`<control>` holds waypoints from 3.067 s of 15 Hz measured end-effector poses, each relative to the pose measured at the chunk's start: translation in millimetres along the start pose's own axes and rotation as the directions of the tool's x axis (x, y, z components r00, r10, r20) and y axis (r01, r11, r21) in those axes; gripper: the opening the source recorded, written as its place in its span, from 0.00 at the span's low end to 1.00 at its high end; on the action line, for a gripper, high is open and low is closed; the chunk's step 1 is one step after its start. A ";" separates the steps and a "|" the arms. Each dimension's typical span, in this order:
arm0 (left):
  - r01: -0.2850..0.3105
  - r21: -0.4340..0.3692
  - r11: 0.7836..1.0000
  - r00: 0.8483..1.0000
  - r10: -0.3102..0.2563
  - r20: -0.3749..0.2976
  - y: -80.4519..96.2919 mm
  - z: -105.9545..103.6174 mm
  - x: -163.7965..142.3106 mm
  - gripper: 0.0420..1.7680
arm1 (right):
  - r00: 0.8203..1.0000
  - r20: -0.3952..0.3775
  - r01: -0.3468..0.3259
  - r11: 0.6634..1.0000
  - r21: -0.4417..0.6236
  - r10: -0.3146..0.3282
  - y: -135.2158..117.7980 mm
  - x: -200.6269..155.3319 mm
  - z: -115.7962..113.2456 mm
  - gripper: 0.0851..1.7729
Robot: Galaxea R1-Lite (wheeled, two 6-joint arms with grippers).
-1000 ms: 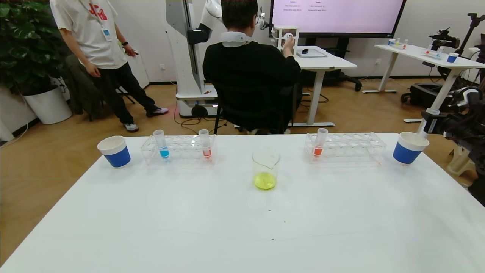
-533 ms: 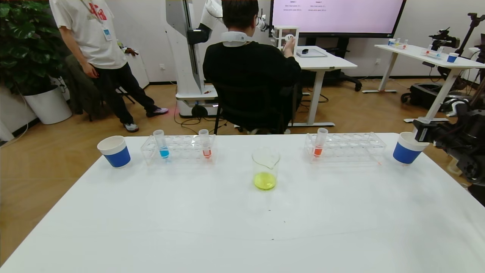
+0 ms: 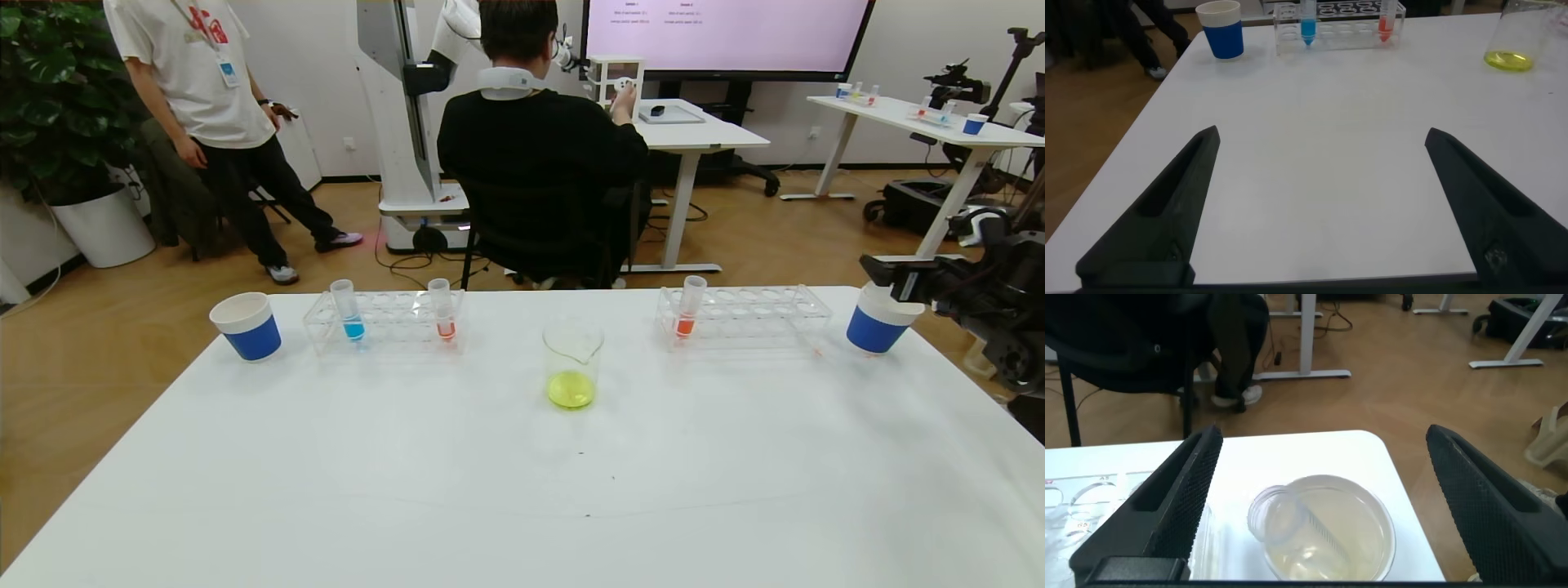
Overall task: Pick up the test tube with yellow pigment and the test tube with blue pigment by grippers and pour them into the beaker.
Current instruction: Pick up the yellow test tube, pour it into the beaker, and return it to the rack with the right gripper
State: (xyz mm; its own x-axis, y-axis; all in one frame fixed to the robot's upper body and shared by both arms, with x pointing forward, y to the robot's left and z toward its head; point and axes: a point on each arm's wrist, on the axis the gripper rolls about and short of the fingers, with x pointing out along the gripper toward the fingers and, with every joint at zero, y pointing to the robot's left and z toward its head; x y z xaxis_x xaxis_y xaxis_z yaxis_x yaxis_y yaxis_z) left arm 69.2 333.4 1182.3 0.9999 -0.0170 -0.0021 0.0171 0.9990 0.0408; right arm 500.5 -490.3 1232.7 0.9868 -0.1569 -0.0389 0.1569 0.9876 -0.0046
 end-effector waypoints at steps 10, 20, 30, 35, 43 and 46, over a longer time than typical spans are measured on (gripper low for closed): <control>0.000 0.000 1.000 1.000 0.000 0.000 0.0 0.0 0.0 0.99 | 0.978 0.099 -0.187 0.982 0.026 0.184 169.3 -36.9 86.5 0.98; 0.000 0.000 1.000 1.000 0.000 0.000 0.0 0.0 0.0 0.99 | 0.901 0.383 -0.211 0.977 -0.023 0.203 145.2 -221.2 184.0 0.98; 0.000 0.000 1.000 1.000 0.000 0.000 0.0 0.0 0.0 0.99 | 0.784 0.611 -0.051 0.992 -0.111 0.109 85.9 -433.0 149.9 0.98; 0.000 0.001 1.000 1.000 0.000 0.000 0.0 0.0 0.0 0.99 | 0.801 0.590 -0.026 0.991 -0.129 0.098 75.0 -490.5 95.5 0.98; 0.000 0.000 1.000 1.000 0.000 0.000 0.0 0.0 0.0 0.99 | 0.929 0.325 -0.120 0.976 -0.182 0.175 83.1 -457.1 -29.6 0.98; 0.000 0.000 1.000 1.000 0.000 0.000 0.0 0.0 0.0 0.99 | 0.980 0.046 -0.185 0.974 -0.133 0.193 84.7 -448.5 -65.7 0.98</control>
State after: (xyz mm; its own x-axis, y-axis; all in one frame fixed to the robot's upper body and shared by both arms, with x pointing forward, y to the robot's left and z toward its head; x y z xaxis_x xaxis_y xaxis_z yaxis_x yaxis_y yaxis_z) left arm 69.2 333.4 1182.3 0.9999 -0.0166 -0.0021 0.0167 0.9990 0.0412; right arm 68.7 -336.1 1184.1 0.9993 0.0366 0.0074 -0.0353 0.9908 -0.1305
